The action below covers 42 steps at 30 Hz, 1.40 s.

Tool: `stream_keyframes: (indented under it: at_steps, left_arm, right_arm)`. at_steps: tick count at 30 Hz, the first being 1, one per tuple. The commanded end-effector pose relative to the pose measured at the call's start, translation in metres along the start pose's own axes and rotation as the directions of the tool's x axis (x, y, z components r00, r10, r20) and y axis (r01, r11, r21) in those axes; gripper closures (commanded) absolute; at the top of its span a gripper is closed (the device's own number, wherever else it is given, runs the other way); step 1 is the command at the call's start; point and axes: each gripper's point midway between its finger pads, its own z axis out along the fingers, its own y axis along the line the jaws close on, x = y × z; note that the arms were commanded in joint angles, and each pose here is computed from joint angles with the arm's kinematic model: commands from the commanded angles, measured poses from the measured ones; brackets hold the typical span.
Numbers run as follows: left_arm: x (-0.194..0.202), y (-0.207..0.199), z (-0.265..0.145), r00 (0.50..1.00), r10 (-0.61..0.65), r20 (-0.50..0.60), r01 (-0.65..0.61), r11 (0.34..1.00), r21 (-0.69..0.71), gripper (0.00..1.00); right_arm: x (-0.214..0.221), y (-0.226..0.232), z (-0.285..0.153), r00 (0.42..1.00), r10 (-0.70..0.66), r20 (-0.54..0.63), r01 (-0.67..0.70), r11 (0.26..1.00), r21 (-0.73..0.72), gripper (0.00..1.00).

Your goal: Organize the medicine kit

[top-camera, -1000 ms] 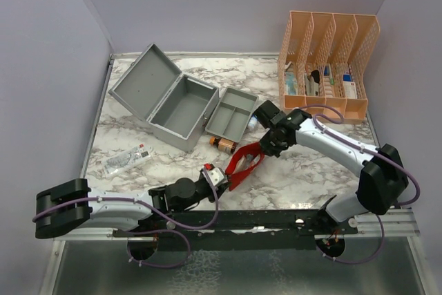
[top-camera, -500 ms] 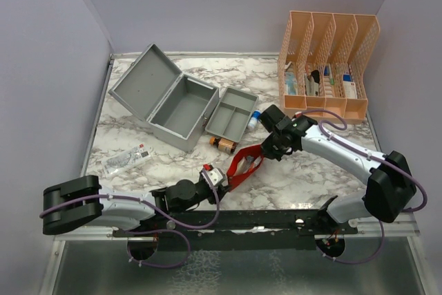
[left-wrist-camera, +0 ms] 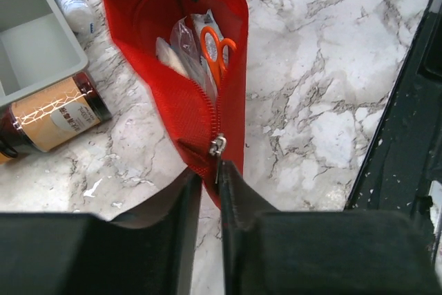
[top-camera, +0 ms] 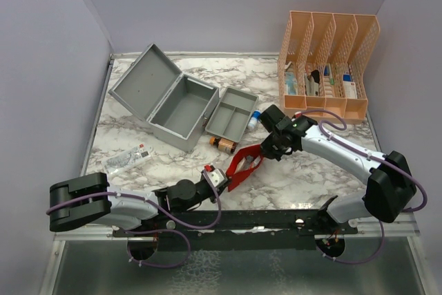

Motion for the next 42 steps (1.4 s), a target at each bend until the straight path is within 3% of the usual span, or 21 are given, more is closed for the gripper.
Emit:
stream_keyframes:
  at_steps: [1, 3, 5, 9, 12, 19, 24, 29, 32, 38, 42]
  left_arm:
    - [-0.011, -0.006, 0.003, 0.999, 0.025, 0.041, -0.027, 0.999, 0.033, 0.88]
    - [-0.012, -0.008, 0.0, 0.999, 0.018, 0.049, -0.02, 0.999, 0.049, 0.91]
    - [-0.012, -0.009, -0.003, 0.999, 0.002, 0.053, -0.005, 0.998, 0.055, 0.88]
    - [-0.008, -0.012, -0.006, 0.999, -0.016, 0.043, 0.013, 0.997, 0.073, 0.71]
    - [-0.003, -0.016, -0.005, 1.0, -0.016, 0.023, 0.014, 0.995, 0.096, 0.66]
    - [0.007, -0.019, 0.002, 1.0, 0.003, -0.011, -0.002, 0.995, 0.102, 0.67]
    - [0.005, -0.014, 0.003, 1.0, 0.0, 0.003, -0.001, 0.997, 0.076, 0.81]
    - [-0.009, -0.013, 0.002, 0.999, -0.008, 0.049, 0.005, 0.998, 0.069, 0.7]
    - [-0.011, -0.014, 0.0, 0.998, -0.01, 0.058, 0.006, 0.997, 0.077, 0.68]
    - [0.002, -0.017, 0.0, 1.0, 0.01, 0.014, -0.012, 0.995, 0.099, 0.88]
    - [0.006, -0.019, -0.001, 1.0, 0.0, 0.001, 0.0, 0.994, 0.111, 0.8]
  right_arm:
    - [0.002, 0.003, -0.002, 1.0, 0.009, -0.013, -0.009, 1.0, -0.028, 0.99]
    - [0.001, 0.003, -0.003, 1.0, 0.004, -0.008, -0.004, 1.0, -0.03, 0.99]
    - [0.0, 0.003, -0.003, 1.0, 0.001, -0.004, -0.001, 0.999, -0.033, 0.99]
    - [0.0, 0.002, -0.003, 1.0, 0.002, -0.007, -0.002, 0.999, -0.045, 0.99]
    - [0.001, 0.002, -0.003, 1.0, 0.002, -0.008, -0.002, 0.999, -0.047, 0.99]
    - [0.001, 0.003, -0.003, 1.0, 0.002, -0.01, -0.003, 0.999, -0.048, 0.99]
    - [0.002, 0.002, -0.002, 1.0, -0.003, -0.012, 0.003, 0.999, -0.045, 0.99]
    - [0.001, 0.001, -0.003, 1.0, -0.007, -0.008, 0.007, 0.999, -0.05, 0.99]
    - [0.001, 0.001, -0.003, 1.0, -0.006, -0.008, 0.005, 0.999, -0.052, 0.99]
    - [0.0, 0.002, -0.003, 1.0, -0.007, -0.004, 0.007, 0.998, -0.055, 0.99]
    - [0.001, 0.001, -0.003, 1.0, -0.01, -0.004, 0.01, 0.998, -0.054, 0.99]
